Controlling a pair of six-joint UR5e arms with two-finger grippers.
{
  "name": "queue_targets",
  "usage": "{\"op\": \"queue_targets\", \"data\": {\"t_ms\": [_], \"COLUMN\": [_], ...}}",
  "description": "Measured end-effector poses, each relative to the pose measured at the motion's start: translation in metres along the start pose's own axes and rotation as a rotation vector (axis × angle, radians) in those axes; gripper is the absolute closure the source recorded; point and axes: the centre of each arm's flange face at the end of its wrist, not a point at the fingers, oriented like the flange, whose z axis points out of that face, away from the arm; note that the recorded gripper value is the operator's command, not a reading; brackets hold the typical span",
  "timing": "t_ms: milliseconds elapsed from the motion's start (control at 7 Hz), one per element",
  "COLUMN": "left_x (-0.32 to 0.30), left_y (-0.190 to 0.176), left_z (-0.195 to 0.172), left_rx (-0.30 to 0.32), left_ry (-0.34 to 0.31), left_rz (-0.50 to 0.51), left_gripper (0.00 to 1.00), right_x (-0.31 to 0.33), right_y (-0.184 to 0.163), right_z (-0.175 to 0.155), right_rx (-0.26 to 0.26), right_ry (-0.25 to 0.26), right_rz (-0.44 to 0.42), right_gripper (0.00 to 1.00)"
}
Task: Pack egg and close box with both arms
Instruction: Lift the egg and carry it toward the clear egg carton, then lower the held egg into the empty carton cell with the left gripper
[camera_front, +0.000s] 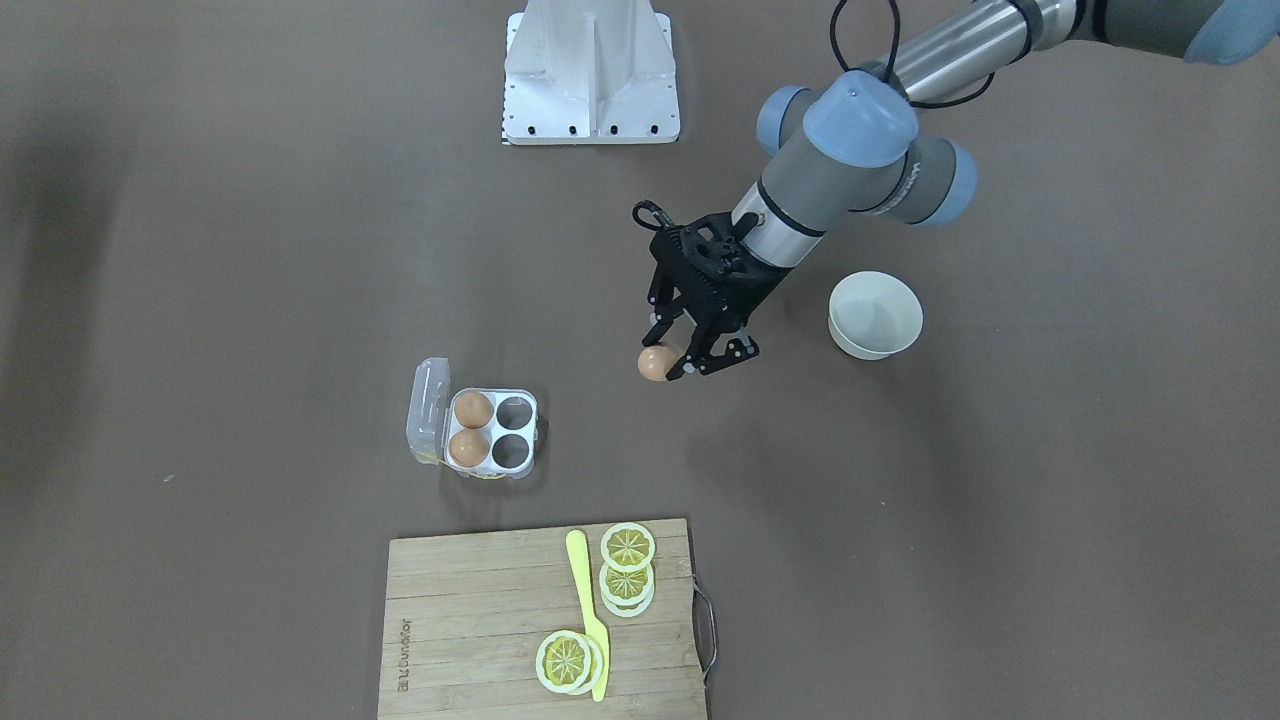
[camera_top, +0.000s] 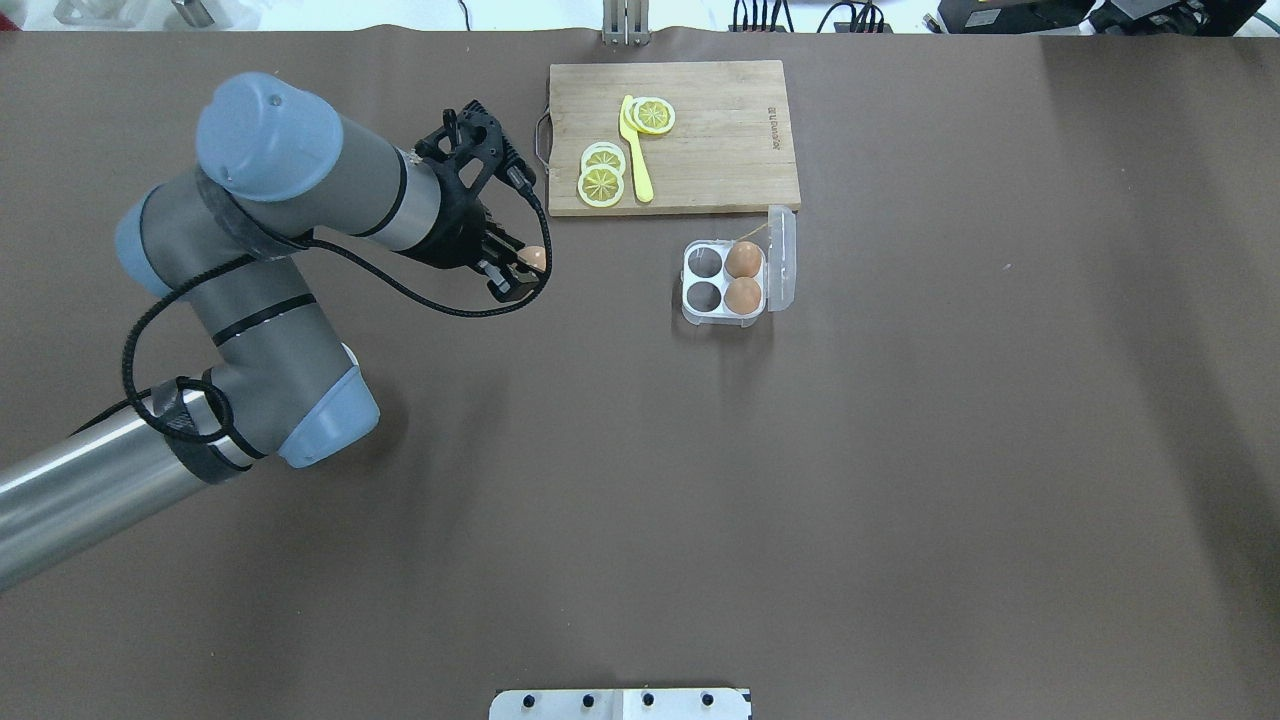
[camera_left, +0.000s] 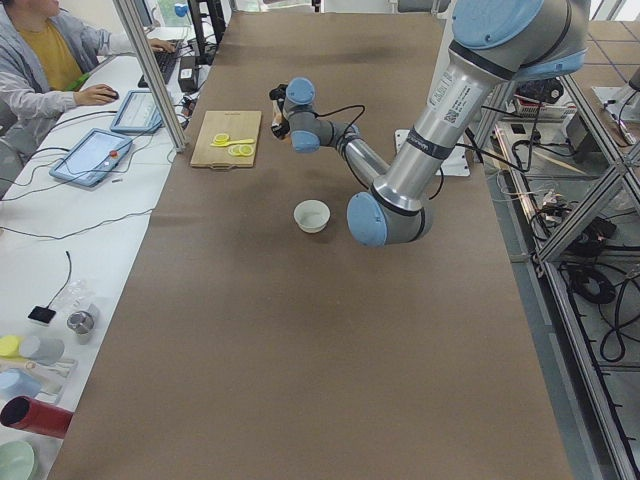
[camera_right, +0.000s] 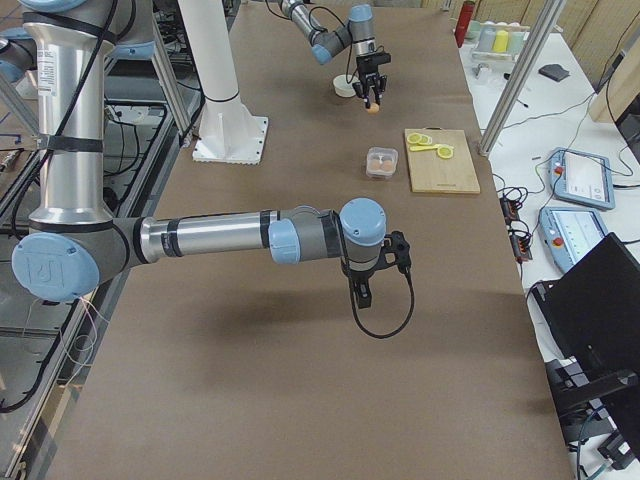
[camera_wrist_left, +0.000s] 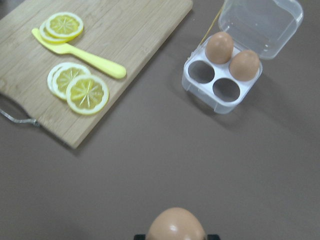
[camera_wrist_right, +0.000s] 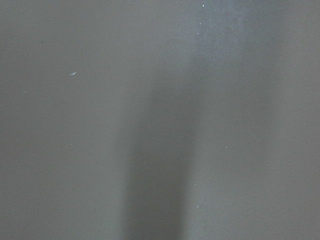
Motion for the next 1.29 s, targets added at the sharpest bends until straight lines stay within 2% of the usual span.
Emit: {"op": "queue_targets", "data": {"t_ms": [143, 286, 714, 1000, 1286], "left_x": [0.025, 0.052, 0.082, 0.082, 0.079], "left_y": [0.0, -0.008, -0.041, -0.044, -0.038], "left_z": [0.026, 0.046, 0.074, 0.091, 0.101], "left_rx": [0.091, 0.151, 0.251, 0.292, 0.283], "left_ry": [-0.011, -0.039, -0.084, -0.14, -0.161], "left_rz": [0.036, 0.049, 0.054, 0.047, 0.043], "left_gripper": [1.0, 1.0, 1.0, 1.0, 1.0], "right_x": [0.001, 0.001, 0.001, 0.001, 0.0], "right_y": [0.0, 0.0, 0.0, 0.0, 0.0], "right_z": [0.001, 0.001, 0.001, 0.001, 0.0], "right_rx": [0.0, 0.0, 0.001, 0.002, 0.003], "right_ry": [-0.001, -0.001, -0.002, -0.002, -0.002], "right_rz": [0.0, 0.0, -0.001, -0.002, -0.003], "right_gripper": [0.0, 0.0, 0.0, 0.0, 0.0]}}
